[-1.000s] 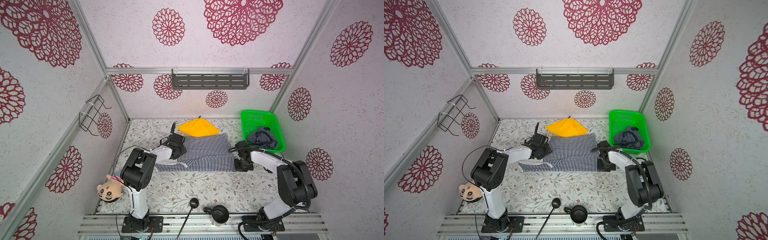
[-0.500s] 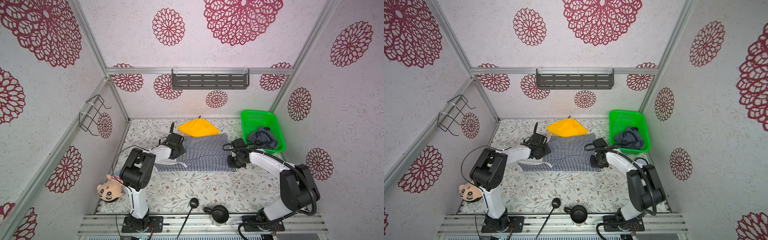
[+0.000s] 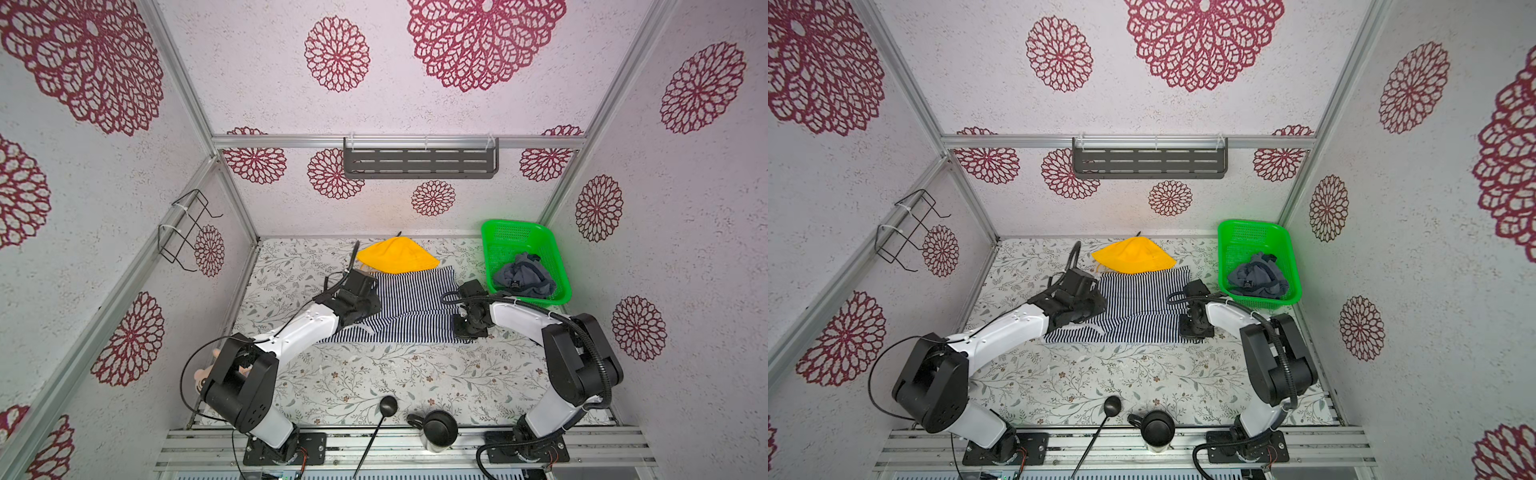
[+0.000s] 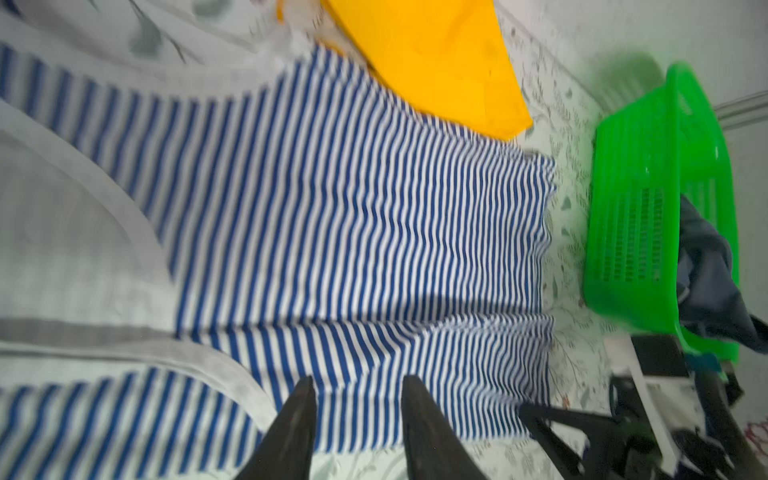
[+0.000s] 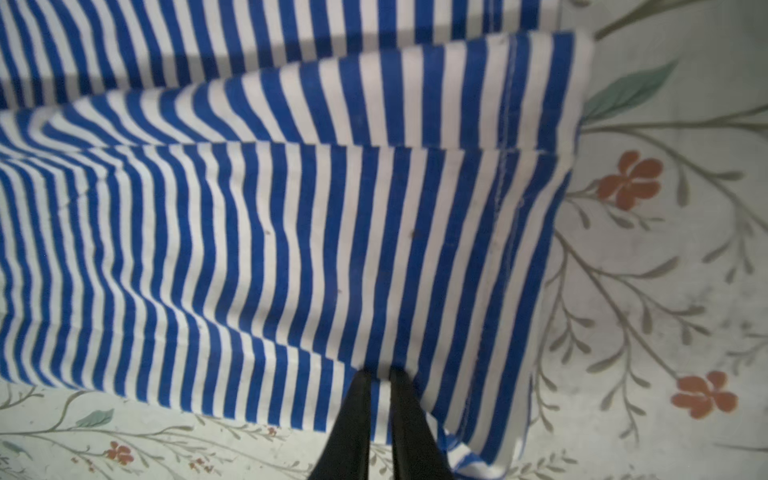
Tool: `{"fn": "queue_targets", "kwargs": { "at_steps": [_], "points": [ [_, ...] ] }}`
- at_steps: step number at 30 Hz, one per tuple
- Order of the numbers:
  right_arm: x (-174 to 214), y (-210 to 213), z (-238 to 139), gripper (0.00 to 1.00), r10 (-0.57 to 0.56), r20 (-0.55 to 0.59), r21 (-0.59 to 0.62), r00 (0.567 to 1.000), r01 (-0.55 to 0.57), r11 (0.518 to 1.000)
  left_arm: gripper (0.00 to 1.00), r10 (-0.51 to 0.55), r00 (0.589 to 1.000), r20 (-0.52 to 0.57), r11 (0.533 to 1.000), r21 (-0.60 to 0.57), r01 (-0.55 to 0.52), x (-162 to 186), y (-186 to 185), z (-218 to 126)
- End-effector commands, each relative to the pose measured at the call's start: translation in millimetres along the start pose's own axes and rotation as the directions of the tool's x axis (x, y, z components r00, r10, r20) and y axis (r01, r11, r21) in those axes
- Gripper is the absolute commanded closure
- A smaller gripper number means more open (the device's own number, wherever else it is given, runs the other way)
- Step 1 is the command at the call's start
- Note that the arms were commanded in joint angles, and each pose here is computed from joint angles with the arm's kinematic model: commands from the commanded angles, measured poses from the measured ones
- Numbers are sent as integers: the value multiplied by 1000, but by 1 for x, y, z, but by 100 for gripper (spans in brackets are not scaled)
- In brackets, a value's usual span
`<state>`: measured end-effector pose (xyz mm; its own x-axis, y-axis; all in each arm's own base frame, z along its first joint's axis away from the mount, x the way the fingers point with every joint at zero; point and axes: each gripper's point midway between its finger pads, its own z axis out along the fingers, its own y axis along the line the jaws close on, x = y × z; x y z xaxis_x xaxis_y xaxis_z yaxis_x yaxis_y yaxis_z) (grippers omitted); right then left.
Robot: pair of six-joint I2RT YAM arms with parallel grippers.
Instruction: Fold and stack the tank tops
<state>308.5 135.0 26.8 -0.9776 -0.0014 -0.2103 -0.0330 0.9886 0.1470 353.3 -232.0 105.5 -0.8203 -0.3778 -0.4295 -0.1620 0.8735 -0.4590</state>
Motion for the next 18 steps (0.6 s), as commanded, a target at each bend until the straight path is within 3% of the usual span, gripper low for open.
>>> {"fn": "queue_targets", "kwargs": {
  "at_steps": [1,3,6,14,18],
  "points": [
    [-14,0,-5,87,30,44,2,999,-30,1000,79,-7,990,-142,997,-78,-4,49,18,20],
    [-13,-2,-3,87,30,41,8,999,-31,999,85,-2,984,-177,997,-73,-11,61,14,29],
    [-13,-2,0,87,30,40,12,999,-31,999,85,17,979,-203,995,-92,-37,70,16,38],
    [-12,-4,2,87,33,38,14,999,-34,999,60,38,984,-174,980,-187,-71,42,44,58],
    [-9,-7,4,88,37,31,19,999,-38,999,54,59,993,-106,978,-195,-79,10,41,52]
  ]
}}
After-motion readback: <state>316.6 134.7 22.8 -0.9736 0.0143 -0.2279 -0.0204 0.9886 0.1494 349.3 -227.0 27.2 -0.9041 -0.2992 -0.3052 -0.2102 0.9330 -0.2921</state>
